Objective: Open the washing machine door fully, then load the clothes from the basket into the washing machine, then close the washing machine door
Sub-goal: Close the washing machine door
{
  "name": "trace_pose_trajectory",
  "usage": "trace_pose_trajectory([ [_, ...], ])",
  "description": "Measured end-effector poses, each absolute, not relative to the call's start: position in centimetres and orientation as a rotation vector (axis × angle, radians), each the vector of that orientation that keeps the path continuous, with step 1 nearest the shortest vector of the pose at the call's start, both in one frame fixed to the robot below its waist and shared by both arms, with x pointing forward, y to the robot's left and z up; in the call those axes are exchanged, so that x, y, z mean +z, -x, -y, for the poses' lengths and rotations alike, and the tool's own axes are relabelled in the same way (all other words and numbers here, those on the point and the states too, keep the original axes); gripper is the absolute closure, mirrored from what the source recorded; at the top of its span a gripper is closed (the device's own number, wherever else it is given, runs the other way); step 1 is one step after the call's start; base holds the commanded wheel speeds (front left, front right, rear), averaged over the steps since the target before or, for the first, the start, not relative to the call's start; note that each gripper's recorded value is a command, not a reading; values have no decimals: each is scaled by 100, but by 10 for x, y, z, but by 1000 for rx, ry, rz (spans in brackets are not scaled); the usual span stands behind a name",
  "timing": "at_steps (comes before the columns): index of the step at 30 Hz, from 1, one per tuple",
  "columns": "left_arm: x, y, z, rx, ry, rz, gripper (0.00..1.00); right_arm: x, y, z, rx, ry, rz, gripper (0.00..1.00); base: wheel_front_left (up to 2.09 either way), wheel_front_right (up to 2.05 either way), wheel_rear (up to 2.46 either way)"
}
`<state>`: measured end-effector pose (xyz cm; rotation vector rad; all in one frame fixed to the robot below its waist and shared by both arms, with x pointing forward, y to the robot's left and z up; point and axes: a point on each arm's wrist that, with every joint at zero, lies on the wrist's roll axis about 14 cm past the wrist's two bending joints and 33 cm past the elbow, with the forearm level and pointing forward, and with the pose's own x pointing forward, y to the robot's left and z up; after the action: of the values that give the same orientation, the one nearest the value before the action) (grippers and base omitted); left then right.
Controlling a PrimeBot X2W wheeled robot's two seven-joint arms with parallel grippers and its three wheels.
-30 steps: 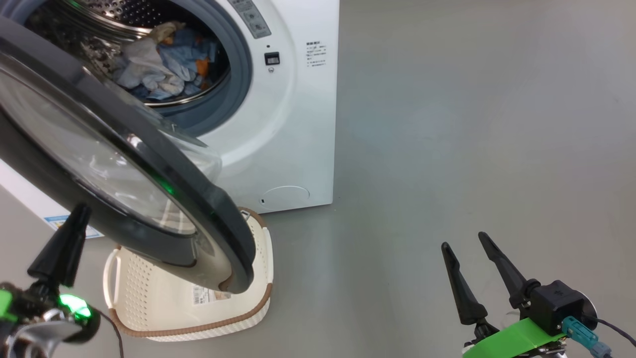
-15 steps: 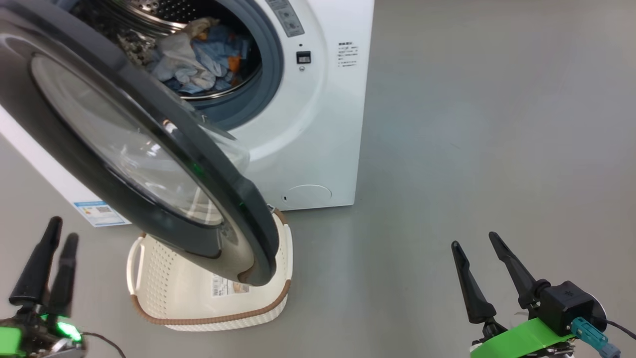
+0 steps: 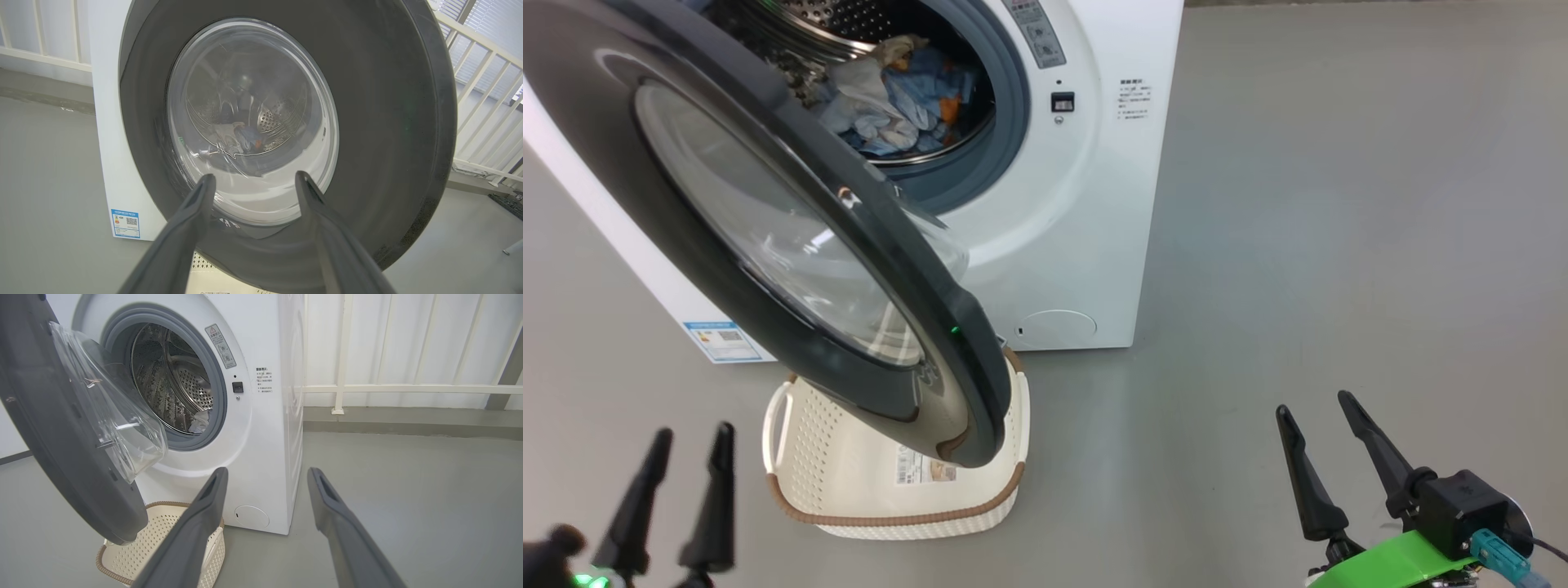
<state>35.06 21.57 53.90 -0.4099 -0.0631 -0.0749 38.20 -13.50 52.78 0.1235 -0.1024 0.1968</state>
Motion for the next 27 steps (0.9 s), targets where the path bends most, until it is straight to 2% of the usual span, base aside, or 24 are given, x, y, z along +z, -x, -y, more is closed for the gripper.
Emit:
trace_pose_trajectory([
  [13, 506, -329, -216, 12, 113, 14, 0, 526, -366, 133, 205, -107, 84, 0, 0, 0, 0],
  [27, 504, -323, -201, -26, 103, 15, 0, 528, -354, 141, 182, -104, 87, 0, 0, 0, 0],
])
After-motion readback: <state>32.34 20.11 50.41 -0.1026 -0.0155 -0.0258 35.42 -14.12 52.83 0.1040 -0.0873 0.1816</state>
